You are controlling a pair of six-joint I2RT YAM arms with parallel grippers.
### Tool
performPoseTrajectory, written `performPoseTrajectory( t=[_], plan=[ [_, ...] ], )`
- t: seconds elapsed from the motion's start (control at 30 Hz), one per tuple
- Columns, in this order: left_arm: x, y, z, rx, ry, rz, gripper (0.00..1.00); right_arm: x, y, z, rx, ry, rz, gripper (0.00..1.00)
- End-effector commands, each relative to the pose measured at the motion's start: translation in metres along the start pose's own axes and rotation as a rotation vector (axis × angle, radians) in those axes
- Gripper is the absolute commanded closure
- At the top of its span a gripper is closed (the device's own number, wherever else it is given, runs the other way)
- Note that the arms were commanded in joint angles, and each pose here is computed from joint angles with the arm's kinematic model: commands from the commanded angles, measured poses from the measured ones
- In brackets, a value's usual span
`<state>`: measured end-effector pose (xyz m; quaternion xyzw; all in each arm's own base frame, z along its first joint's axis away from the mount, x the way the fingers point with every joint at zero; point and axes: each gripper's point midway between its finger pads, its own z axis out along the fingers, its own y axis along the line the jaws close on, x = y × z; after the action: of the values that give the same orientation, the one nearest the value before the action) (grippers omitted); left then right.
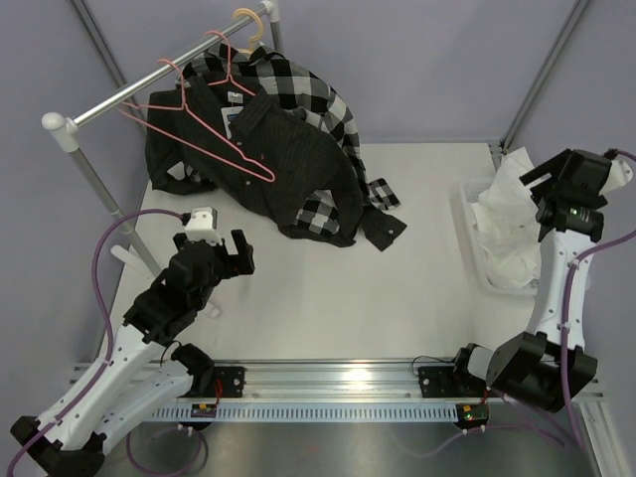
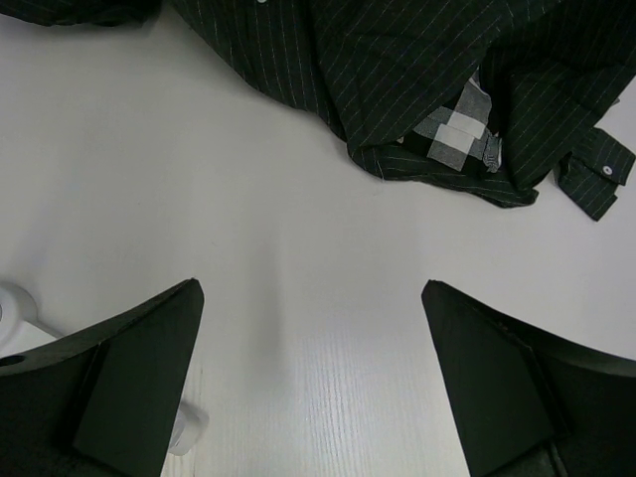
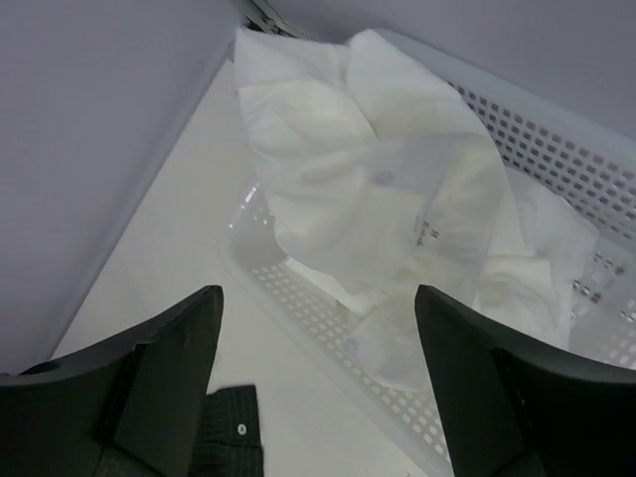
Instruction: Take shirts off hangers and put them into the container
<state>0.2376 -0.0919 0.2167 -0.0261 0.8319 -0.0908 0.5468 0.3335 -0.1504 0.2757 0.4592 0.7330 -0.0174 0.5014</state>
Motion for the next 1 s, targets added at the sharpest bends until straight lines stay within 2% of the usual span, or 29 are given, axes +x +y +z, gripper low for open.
performPoseTrajectory(
  t=[0.0,0.13,0.27,0.5,0.67,0.97],
  plan=[
    [-0.009,-0.004,0.000,0.017,-0.025,-0.013,0.01,-0.004,0.020,0.026,-0.041,0.068,-0.107,0.10],
    [-0.010,-0.003,-0.001,0.013,-0.031,-0.012,0.01,-0.003,0.029,0.071,-0.013,0.114,-0.103,0.05],
    [-0.012,-0.004,-0.003,0.021,-0.040,-0.017,0.01,-0.029,0.040,0.096,0.007,0.044,-0.096,0.05],
    [-0.013,-0.008,-0.006,0.050,-0.042,-0.021,0.01,-0.063,0.064,0.131,-0.071,-0.080,-0.250,0.05],
    [-0.014,-0.008,-0.007,0.051,-0.049,-0.023,0.01,-0.058,0.077,0.161,-0.117,-0.018,-0.367,0.04],
    [-0.013,-0.004,-0.005,0.034,-0.046,-0.015,0.01,-0.024,0.084,0.206,-0.181,0.121,-0.424,0.04]
  ],
)
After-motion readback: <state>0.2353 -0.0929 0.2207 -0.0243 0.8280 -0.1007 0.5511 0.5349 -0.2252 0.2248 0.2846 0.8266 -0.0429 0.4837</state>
